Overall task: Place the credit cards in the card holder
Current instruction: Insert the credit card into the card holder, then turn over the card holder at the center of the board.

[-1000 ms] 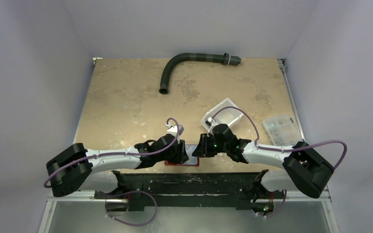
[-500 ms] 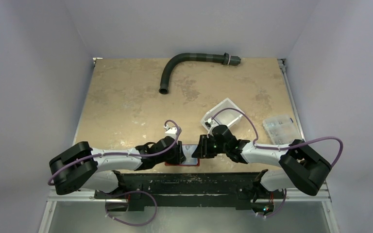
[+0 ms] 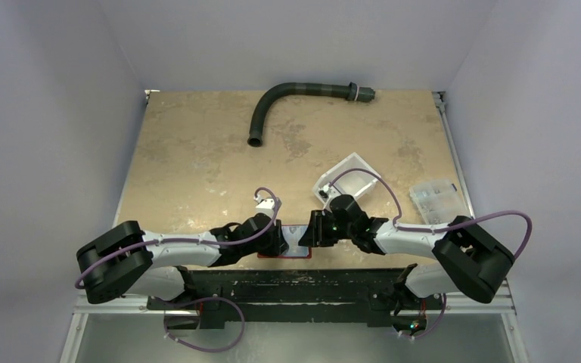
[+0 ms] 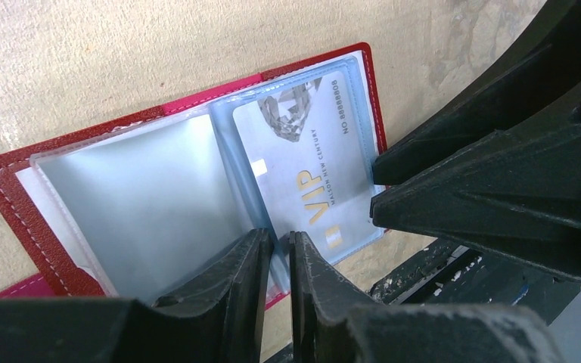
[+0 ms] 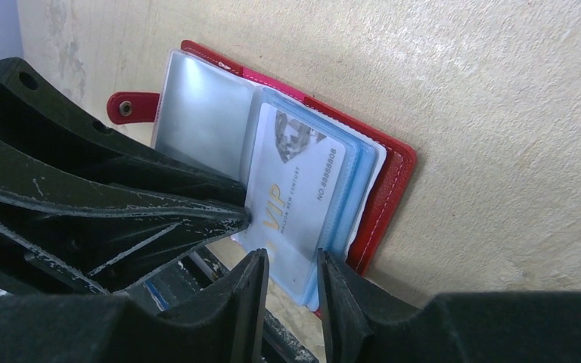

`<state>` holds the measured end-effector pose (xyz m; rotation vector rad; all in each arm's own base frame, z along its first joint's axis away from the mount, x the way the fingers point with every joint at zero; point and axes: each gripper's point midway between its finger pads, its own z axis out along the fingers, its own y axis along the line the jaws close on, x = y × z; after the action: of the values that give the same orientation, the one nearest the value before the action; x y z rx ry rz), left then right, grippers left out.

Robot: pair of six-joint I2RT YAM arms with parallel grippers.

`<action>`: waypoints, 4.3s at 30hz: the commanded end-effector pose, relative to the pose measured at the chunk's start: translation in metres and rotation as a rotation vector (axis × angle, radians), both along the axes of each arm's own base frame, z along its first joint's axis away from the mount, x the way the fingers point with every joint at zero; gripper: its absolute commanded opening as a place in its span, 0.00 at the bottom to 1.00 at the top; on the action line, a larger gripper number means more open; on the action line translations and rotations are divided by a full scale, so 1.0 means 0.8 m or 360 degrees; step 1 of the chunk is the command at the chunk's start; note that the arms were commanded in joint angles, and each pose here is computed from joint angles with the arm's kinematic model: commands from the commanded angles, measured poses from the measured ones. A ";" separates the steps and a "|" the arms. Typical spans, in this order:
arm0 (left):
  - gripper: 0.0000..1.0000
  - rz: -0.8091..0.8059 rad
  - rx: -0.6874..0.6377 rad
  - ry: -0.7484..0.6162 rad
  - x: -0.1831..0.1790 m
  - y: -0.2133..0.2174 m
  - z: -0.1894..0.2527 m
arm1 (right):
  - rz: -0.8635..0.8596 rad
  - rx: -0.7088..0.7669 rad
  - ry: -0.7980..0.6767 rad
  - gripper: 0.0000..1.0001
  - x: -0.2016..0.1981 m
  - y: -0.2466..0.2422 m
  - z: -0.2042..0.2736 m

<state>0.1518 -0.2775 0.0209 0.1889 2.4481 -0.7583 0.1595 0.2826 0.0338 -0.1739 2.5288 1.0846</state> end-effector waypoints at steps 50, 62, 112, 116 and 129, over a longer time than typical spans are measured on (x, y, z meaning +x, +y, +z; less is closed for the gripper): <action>0.10 -0.0011 -0.0018 0.0135 -0.027 0.009 -0.033 | 0.0045 0.0665 0.0088 0.36 -0.014 0.058 0.080; 0.09 -0.0010 -0.0038 0.0123 -0.026 0.006 -0.026 | 0.0044 0.0561 0.0027 0.33 -0.018 0.058 0.085; 0.59 0.0157 -0.0119 -0.0199 0.009 0.030 0.154 | 0.0168 0.0067 -0.0174 0.50 0.038 0.041 0.063; 0.61 0.0087 -0.0139 -0.0164 0.010 0.007 0.130 | -0.0052 -0.0062 -0.0296 0.49 0.077 -0.033 0.096; 0.70 -0.0104 -0.0263 -0.0057 -0.008 -0.015 0.084 | 0.0043 -0.0595 -0.0479 0.78 0.175 -0.133 0.135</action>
<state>0.1437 -0.2683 0.0576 0.1767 2.4605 -0.7735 0.3000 0.1843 0.1703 -0.2079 2.3009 0.5680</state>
